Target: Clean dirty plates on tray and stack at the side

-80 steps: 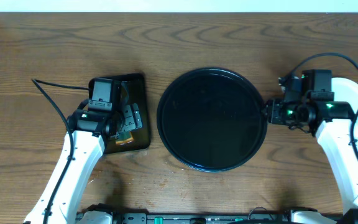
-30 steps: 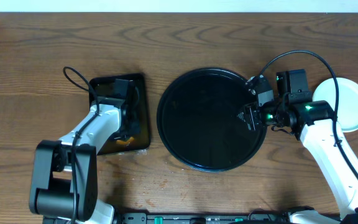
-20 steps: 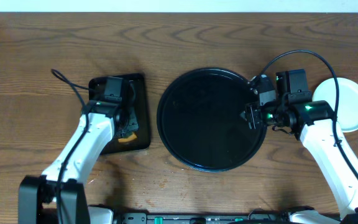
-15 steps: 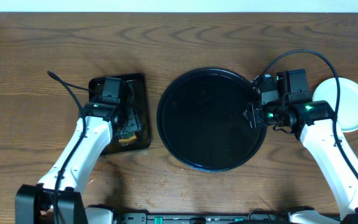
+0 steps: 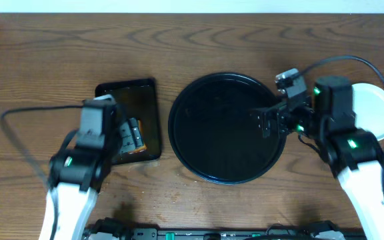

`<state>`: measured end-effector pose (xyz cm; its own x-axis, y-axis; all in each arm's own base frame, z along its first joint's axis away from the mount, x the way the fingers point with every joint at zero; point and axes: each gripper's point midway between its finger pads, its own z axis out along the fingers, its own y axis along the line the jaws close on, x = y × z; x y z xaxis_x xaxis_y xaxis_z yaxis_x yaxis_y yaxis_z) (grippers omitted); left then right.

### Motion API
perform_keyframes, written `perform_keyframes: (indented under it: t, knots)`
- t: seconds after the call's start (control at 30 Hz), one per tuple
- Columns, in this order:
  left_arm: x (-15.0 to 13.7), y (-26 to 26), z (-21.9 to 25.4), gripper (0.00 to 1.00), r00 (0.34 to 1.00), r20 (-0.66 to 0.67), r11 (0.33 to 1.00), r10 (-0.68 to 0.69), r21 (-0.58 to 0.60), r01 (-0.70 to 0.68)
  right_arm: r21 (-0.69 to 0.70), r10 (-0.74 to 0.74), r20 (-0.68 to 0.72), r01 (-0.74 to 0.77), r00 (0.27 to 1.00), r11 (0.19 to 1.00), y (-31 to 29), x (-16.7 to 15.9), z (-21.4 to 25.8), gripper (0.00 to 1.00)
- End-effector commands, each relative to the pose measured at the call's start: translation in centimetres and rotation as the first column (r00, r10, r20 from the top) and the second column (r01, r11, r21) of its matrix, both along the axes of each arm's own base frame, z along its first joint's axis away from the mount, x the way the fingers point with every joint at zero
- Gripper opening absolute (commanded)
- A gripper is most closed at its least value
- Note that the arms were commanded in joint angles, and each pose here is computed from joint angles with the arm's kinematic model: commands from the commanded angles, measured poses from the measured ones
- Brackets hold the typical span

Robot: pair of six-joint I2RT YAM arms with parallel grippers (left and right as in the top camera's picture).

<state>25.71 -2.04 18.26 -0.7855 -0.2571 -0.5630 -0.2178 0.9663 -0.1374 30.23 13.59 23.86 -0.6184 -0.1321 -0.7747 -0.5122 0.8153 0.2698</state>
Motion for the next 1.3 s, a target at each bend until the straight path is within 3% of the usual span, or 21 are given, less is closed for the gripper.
perform_keyframes:
  t: [0.0, 0.2, 0.6, 0.73, 0.9, 1.1, 1.27]
  knots:
    - [-1.0, 0.3, 3.9, 0.92, 0.989, 0.147, 1.0, 0.003, -0.018, -0.001, 0.078, -0.006, 0.06, 0.001, 0.998, 0.997, 0.4, -1.7, 3.3, 0.99]
    - [-2.7, 0.5, 6.6, 0.92, 0.965, 0.262, 0.999, 0.019, -0.046, -0.007, 0.223, -0.101, 0.036, 0.09, 0.994, 0.971, 0.1, -3.5, 6.2, 0.99]
    - [-2.8, 0.5, 6.7, 0.93, 0.963, 0.267, 0.999, 0.019, -0.047, -0.007, 0.228, -0.103, 0.042, 0.091, 0.994, 0.97, -0.2, -4.8, 5.6, 0.99]
    - [-2.8, 0.5, 6.7, 0.93, 0.963, 0.267, 0.999, 0.019, -0.047, -0.007, 0.165, -0.202, 0.262, 0.162, 0.944, 0.973, -2.7, -4.5, 5.4, 0.99]
    - [-2.8, 0.5, 6.7, 0.93, 0.963, 0.267, 0.999, 0.019, -0.047, -0.007, 0.051, -0.102, 0.564, 0.089, 0.82, 0.995, -3.1, -6.0, 2.5, 0.99]
    - [-2.8, 0.5, 6.7, 0.93, 0.963, 0.267, 0.999, 0.019, -0.047, -0.006, -0.01, -0.062, 0.661, 0.091, 0.748, 0.996, -3.7, -7.8, -2.1, 0.99]
    - [-2.8, 0.5, 6.7, 0.93, 0.963, 0.267, 0.999, 0.019, -0.047, -0.007, -0.042, -0.098, 0.704, 0.179, 0.703, 0.983, -5.3, -7.9, -3.6, 0.99]
